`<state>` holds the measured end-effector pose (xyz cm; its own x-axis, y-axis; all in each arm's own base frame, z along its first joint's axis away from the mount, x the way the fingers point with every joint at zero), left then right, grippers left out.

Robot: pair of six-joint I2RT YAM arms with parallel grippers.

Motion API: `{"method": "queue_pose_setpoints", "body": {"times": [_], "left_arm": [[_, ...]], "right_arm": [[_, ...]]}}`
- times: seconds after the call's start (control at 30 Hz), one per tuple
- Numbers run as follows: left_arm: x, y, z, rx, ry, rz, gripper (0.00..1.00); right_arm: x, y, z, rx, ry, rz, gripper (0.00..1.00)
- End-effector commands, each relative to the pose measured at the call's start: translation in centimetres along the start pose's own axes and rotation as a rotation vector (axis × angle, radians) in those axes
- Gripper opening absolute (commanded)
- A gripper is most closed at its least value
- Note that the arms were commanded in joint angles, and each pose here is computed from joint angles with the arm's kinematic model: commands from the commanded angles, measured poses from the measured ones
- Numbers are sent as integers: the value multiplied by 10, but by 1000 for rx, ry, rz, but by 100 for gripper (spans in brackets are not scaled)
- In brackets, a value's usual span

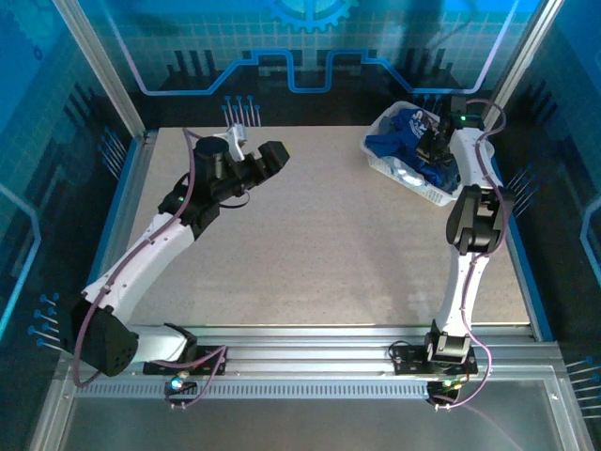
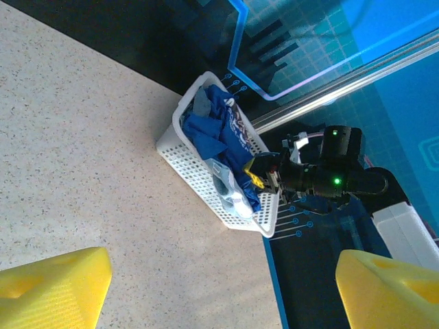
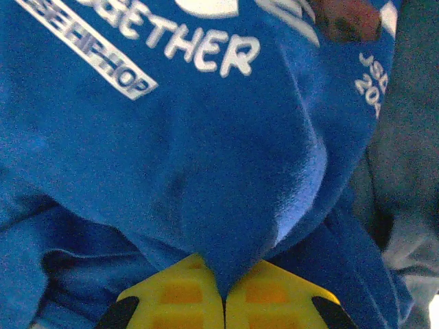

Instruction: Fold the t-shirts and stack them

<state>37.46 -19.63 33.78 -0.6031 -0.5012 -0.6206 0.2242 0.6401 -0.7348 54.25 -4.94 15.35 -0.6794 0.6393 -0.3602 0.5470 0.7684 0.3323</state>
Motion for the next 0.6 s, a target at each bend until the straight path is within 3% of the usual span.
{"method": "queue_pose_setpoints", "body": {"times": [0.0,0.2,0.37,0.47,0.57], "left_arm": [[-6,-16,-16,43,-28,30,85],[0,0,-19,-19,-29,35,84],[-1,20,-24,-137,-47,43,83],[-5,41,-38,-280,-87,54,83],[-11,56,-56,-395,-126,80,83]], "right_arm": [[-49,58,-107,-174,-306,-96,0],[-68,134,-272,-454,-593,-201,0],[-33,191,-385,-750,-719,-313,0],[1,218,-426,-915,-708,-357,0],[51,250,-434,-1046,-595,-432,0]]}}
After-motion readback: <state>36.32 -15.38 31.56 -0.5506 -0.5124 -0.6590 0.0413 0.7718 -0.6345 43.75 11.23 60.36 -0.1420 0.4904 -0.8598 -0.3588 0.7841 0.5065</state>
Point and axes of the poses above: each hand's point on the last joint's axis, 136 mm out from that joint toward the fingers, its own z axis out along the fingers, its own y axis along the line the jaws close on, x = y × z, the point moved 1 cm from there along -z, back along the fingers, and after that the axes turned 6 degrees about z, right-handed, at the moved point
